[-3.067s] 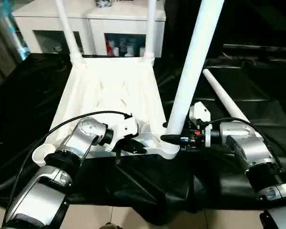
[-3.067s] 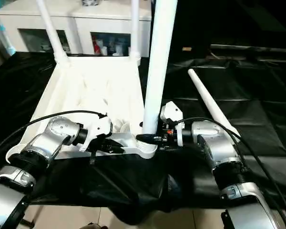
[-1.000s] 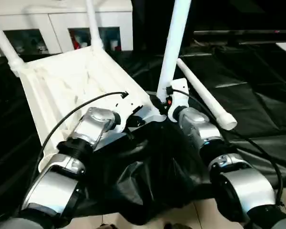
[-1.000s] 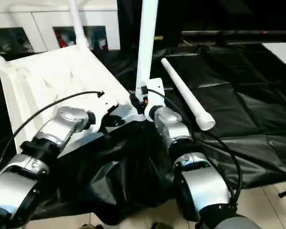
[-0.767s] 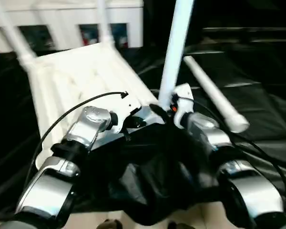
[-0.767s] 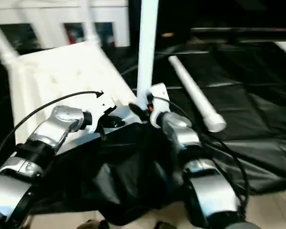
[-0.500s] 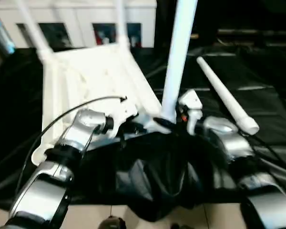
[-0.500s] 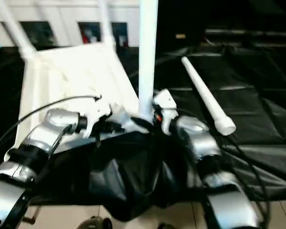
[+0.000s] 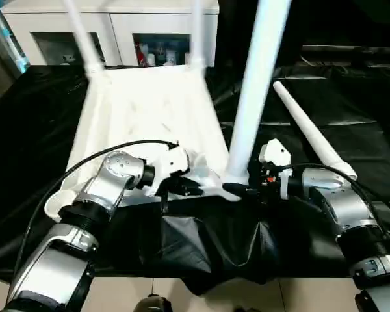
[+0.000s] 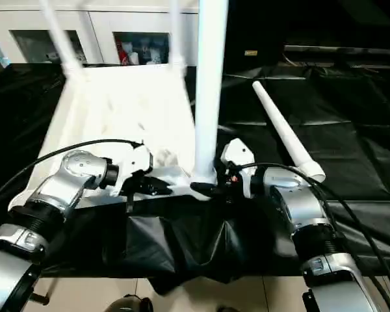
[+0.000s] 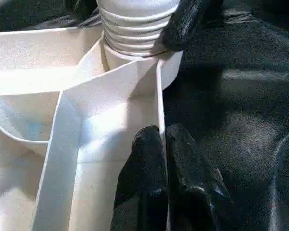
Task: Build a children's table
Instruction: Rotate leg to tighten
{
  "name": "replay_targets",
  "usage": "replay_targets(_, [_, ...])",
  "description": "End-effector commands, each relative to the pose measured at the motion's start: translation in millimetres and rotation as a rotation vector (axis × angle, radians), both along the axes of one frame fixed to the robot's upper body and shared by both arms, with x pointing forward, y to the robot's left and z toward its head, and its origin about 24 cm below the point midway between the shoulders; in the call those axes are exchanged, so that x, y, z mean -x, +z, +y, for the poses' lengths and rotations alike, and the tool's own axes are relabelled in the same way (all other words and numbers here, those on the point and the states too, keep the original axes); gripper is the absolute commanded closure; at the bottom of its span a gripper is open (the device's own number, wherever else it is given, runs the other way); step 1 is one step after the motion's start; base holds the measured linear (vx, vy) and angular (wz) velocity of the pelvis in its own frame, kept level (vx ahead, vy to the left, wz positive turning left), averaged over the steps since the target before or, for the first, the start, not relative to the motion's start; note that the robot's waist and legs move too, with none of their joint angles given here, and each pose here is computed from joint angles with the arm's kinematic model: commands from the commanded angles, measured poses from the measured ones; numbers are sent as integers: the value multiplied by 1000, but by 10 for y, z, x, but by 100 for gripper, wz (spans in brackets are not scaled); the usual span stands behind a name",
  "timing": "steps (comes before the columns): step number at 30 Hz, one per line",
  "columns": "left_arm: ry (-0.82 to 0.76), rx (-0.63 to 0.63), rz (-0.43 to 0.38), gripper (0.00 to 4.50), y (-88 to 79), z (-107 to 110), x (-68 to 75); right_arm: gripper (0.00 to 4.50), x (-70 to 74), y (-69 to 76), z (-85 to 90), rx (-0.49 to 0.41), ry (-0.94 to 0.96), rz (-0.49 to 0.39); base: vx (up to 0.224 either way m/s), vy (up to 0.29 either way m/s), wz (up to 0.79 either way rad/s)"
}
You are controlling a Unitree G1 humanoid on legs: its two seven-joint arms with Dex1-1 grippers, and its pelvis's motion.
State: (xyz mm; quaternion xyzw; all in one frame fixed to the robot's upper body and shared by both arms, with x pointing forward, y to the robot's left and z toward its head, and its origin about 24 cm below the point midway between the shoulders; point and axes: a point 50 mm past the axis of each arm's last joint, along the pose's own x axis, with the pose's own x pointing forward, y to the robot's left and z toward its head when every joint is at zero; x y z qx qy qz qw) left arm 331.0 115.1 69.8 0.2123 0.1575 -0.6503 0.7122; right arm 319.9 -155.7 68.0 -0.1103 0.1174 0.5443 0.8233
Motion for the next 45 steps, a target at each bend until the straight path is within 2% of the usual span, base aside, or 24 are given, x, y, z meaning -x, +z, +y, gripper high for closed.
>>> replay_targets(1, [-78,60,-48,450,141,-115,-3,76,3,22,10,-14,-2,-8,0,0,0])
replay_targets(3, [-86,57,-45,450,133,-116,5,92,10,27,29,-18,4,-5,0,0,0])
replay_targets(6, [-91,48,-44,450,122,-107,9,92,25,18,39,-16,14,1,0,0,0])
replay_targets(13, [-90,37,-45,450,115,-87,0,161,45,-12,17,-17,13,17,0,0,0])
replay_targets(19, [-87,32,-44,450,112,-82,-7,173,60,-40,24,-23,5,28,0,0,0])
replay_targets(22, [-18,23,-47,450,96,-82,-56,173,57,-133,31,-40,-72,54,0,0,0])
replay_targets(26, [191,37,-52,450,89,-121,-210,174,-35,-370,41,-65,-363,108,0,0,0])
replay_targets(28, [254,31,-63,450,81,-144,-256,174,-65,-444,59,-78,-458,130,0,0,0])
replay_targets(29, [298,24,-69,450,73,-163,-286,174,-87,-493,77,-82,-523,146,0,0,0])
replay_targets(30, [386,18,-80,450,56,-214,-340,174,-142,-575,119,-83,-666,173,0,0,0])
replay_targets(33, [473,21,-73,450,28,-309,-378,174,-221,-606,244,-114,-794,212,0,0,0])
replay_targets(34, [507,19,-76,450,7,-385,-387,175,-267,-603,354,-132,-844,241,0,0,0])
replay_targets(35, [507,19,-76,450,7,-385,-387,175,-267,-603,354,-132,-844,241,0,0,0])
replay_targets(37, [515,13,-79,450,-23,-493,-371,175,-307,-582,530,-128,-843,269,0,0,0])
replay_targets(40, [491,18,-88,450,-41,-573,-343,175,-328,-535,698,-105,-772,244,0,0,0])
replay_targets(43, [481,20,-99,450,-46,-565,-338,175,-353,-485,752,-150,-746,241,0,0,0])
replay_targets(44, [480,21,-98,450,-47,-561,-337,119,-356,-477,756,-159,-740,242,0,0,0])
replay_targets(45, [465,25,-105,450,-46,-549,-329,105,-367,-449,757,-185,-727,237,0,0,0])
